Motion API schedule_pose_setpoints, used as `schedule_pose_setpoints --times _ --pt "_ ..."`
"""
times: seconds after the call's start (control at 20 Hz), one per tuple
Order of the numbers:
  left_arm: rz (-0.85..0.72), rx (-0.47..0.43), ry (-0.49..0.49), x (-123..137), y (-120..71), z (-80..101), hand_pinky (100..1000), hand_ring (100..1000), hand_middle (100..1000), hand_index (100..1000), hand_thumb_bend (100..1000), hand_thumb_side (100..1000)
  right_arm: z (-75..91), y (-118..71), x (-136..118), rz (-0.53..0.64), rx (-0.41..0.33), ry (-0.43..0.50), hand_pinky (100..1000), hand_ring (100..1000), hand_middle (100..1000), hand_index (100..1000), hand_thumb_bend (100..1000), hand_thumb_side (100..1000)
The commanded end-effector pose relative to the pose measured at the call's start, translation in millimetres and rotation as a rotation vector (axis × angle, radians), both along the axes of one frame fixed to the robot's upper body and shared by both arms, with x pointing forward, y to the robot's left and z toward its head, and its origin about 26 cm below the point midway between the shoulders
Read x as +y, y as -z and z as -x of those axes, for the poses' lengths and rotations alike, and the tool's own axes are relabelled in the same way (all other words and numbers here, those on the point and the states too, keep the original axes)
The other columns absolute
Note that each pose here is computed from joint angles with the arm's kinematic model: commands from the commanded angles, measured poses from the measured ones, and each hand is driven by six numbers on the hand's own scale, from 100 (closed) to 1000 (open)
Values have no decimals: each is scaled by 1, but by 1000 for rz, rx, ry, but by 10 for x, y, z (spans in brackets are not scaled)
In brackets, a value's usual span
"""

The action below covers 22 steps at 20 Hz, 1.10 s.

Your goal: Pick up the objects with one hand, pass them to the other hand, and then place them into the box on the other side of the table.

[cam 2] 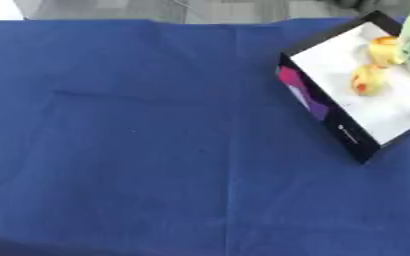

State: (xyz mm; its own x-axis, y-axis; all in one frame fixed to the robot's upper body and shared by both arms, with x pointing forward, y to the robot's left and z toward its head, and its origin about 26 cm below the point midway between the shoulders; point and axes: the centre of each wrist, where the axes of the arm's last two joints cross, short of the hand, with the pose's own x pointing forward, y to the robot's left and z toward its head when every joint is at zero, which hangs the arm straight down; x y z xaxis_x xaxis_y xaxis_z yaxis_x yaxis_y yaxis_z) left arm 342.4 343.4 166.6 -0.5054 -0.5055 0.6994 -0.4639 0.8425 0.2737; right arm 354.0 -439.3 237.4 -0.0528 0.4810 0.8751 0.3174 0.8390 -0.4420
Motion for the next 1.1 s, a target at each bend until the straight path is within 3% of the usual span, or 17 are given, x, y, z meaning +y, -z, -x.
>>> schedule_pose_setpoints --times 0.05,0.35,0.45,0.6,0.65,1.1 --pt "-22 -38 2 33 -134 22 942 803 800 972 145 827 53 -180 -147 38 -42 38 917 984 618 638 100 100" --pt "-27 -43 10 17 -150 29 943 804 800 972 147 829 64 -152 -226 49 -37 58 916 998 648 664 100 100" --pt "-30 -42 14 11 -150 29 943 805 800 973 146 829 65 -149 -206 91 -32 29 974 1000 1000 988 100 100" --pt "-29 -37 15 12 -145 27 944 805 799 973 147 825 73 -169 -188 233 -25 -63 1000 1000 1000 1000 100 496" --pt "-29 -35 15 12 -144 27 944 805 799 973 148 825 74 -173 -209 269 -22 -72 1000 1000 1000 1000 100 535" --pt "-32 -25 17 4 -139 24 945 805 798 975 152 813 81 -210 -273 380 -28 -62 1000 1000 1000 1000 100 432"
